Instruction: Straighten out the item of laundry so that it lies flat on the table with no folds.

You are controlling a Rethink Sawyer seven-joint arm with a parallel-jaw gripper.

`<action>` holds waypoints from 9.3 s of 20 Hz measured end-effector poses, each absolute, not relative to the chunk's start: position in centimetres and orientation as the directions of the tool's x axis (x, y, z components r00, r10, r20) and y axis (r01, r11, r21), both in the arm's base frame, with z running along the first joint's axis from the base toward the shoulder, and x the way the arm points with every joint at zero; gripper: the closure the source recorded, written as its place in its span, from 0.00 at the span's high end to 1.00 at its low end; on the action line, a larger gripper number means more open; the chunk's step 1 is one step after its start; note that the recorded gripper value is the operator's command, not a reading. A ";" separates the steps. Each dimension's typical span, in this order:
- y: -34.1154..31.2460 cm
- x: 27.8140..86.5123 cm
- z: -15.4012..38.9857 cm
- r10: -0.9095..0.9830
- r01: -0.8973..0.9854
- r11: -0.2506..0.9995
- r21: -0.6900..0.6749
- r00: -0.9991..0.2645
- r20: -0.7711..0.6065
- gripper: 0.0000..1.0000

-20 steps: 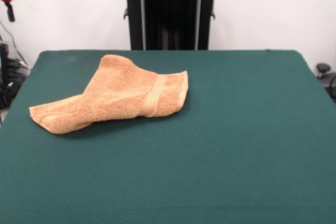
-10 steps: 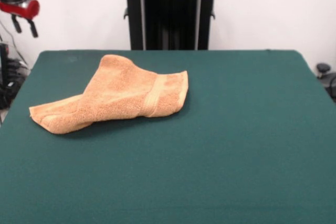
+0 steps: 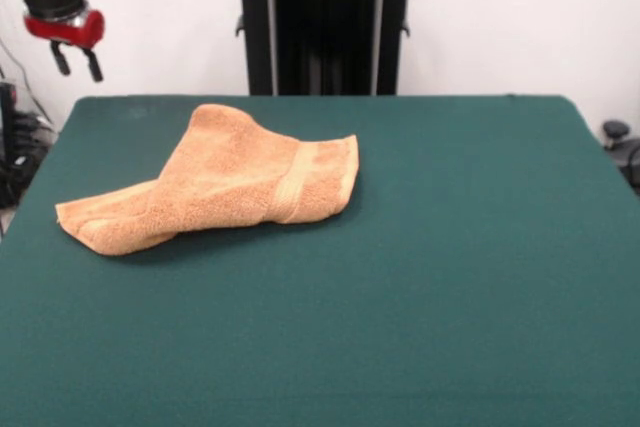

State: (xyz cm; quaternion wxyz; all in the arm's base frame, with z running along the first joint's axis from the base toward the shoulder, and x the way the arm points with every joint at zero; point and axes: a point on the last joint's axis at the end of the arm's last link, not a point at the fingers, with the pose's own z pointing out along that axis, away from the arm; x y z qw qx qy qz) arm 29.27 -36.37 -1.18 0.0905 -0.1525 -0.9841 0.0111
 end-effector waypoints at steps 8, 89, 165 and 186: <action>-32.0 32.5 -0.4 0.193 0.185 0.981 -0.062 -0.969 0.155 1.00; -16.3 41.8 1.0 0.355 0.345 0.933 -0.105 -0.930 0.097 0.00; -23.4 53.8 33.3 0.474 0.410 0.874 -0.260 -0.837 0.273 0.00; -22.7 52.0 29.3 0.445 0.385 0.884 -0.266 -0.866 0.227 0.00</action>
